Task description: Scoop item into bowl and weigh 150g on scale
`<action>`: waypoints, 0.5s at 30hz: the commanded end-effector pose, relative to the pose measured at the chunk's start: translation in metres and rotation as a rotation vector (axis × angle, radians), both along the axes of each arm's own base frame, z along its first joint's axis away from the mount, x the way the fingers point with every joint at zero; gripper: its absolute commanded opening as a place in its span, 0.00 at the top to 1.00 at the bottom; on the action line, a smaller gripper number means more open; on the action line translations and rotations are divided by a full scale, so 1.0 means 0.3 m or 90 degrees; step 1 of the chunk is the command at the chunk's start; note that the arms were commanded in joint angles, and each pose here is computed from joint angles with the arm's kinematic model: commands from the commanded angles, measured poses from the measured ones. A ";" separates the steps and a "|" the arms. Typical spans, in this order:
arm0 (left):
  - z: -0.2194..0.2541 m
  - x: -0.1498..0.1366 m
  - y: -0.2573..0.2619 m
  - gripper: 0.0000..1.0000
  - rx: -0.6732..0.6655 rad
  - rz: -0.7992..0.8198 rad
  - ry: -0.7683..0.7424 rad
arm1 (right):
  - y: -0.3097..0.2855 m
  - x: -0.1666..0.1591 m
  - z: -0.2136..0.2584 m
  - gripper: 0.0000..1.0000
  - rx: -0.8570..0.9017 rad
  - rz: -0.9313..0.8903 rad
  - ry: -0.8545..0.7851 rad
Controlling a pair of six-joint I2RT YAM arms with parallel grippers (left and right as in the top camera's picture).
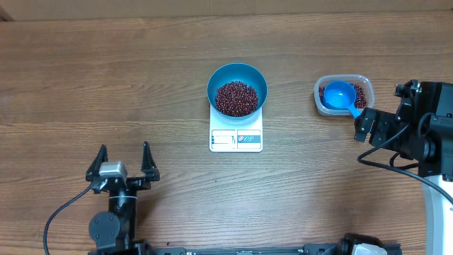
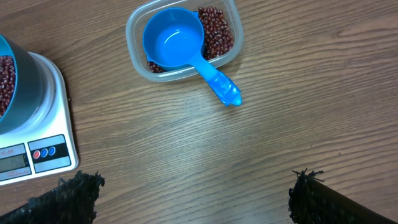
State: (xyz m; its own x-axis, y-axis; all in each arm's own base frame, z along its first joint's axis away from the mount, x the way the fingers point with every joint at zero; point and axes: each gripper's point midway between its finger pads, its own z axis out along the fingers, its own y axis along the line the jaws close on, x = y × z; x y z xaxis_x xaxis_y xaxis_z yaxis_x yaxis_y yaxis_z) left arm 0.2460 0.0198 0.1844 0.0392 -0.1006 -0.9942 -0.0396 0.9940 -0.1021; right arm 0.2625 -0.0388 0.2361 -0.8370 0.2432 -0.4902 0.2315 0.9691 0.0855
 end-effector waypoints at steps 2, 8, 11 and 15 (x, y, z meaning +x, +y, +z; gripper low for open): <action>-0.057 -0.003 0.024 0.00 -0.027 0.026 0.040 | -0.008 0.011 0.033 0.00 -0.008 -0.001 -0.018; -0.092 -0.006 0.035 0.00 -0.009 0.038 0.068 | -0.008 0.011 0.033 0.00 -0.008 -0.001 -0.018; -0.092 -0.006 0.035 0.01 0.000 0.038 0.069 | -0.008 0.011 0.033 0.00 -0.008 -0.001 -0.018; -0.091 -0.006 0.033 0.00 0.000 0.036 0.068 | -0.008 0.011 0.033 0.00 -0.008 -0.001 -0.018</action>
State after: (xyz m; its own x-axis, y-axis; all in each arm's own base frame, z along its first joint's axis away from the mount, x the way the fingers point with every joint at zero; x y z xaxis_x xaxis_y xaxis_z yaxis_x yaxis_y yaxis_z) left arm 0.2450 0.0262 0.1574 -0.0647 -0.1190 -0.9908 -0.0888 0.9896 -0.1131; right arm 0.2623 -0.0388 0.2360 -0.8376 0.2425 -0.4896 0.2309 0.9693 0.0850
